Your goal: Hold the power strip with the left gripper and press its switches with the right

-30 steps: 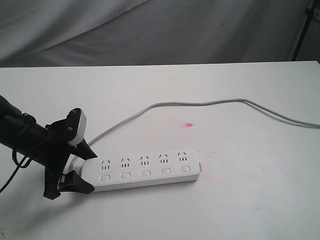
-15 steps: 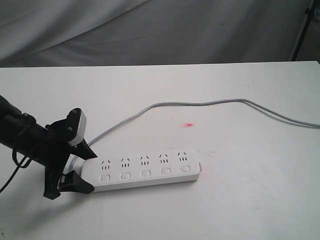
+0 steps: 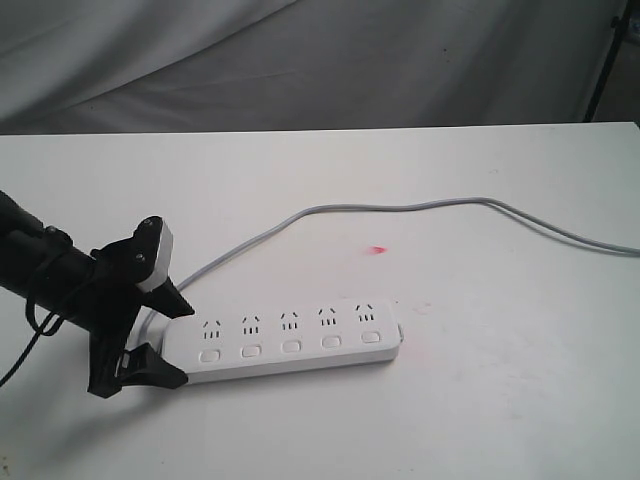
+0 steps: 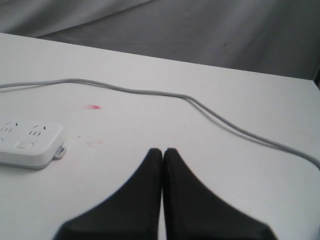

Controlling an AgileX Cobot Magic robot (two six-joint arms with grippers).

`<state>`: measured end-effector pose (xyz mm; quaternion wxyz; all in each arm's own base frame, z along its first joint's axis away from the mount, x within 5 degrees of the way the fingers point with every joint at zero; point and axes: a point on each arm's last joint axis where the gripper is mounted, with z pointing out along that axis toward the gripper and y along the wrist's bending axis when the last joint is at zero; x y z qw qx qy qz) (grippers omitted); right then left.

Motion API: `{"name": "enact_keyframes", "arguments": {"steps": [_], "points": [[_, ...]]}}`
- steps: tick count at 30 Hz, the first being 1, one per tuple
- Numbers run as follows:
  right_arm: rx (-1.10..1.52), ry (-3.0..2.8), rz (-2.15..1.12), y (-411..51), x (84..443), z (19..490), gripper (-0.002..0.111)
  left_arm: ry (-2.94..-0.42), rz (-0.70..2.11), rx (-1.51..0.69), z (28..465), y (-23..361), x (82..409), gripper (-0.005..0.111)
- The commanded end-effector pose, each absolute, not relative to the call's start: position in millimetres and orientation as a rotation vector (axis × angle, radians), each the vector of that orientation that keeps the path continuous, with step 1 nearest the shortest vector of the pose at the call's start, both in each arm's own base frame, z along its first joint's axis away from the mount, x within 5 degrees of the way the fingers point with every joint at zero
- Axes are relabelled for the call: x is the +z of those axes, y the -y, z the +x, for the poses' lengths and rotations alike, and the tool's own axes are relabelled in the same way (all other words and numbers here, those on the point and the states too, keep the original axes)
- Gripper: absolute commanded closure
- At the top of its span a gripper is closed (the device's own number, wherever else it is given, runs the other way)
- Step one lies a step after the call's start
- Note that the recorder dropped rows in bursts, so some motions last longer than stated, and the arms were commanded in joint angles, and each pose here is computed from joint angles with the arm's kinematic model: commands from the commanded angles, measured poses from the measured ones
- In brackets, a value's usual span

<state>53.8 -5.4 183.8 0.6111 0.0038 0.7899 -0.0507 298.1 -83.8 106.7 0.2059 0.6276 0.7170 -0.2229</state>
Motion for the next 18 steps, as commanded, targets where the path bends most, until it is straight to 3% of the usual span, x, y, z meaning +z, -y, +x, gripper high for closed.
{"name": "enact_keyframes", "arguments": {"steps": [1, 7, 12, 16, 18], "points": [[-0.116, -1.817, 0.014, 5.4, 183.2, 53.5, 0.108, -1.998, 1.740, -0.603, 299.9, 84.0, 106.9, 0.016], [-0.116, -1.817, 0.014, 5.4, 183.2, 53.5, 0.108, -1.988, 1.728, -0.589, 300.1, 84.2, 114.5, 0.016], [-0.116, -1.817, 0.014, 5.4, 183.2, 53.5, 0.108, -1.941, 1.678, -0.571, 296.2, 86.3, 148.9, 0.020], [-0.116, -1.817, 0.014, 5.4, 183.2, 53.5, 0.108, -1.882, 1.606, -0.526, 289.2, 87.8, 188.8, 0.046], [-0.116, -1.817, 0.014, 5.4, 183.2, 53.5, 0.108, -1.862, 1.561, -0.493, 283.9, 87.5, 209.5, 0.065]]}}
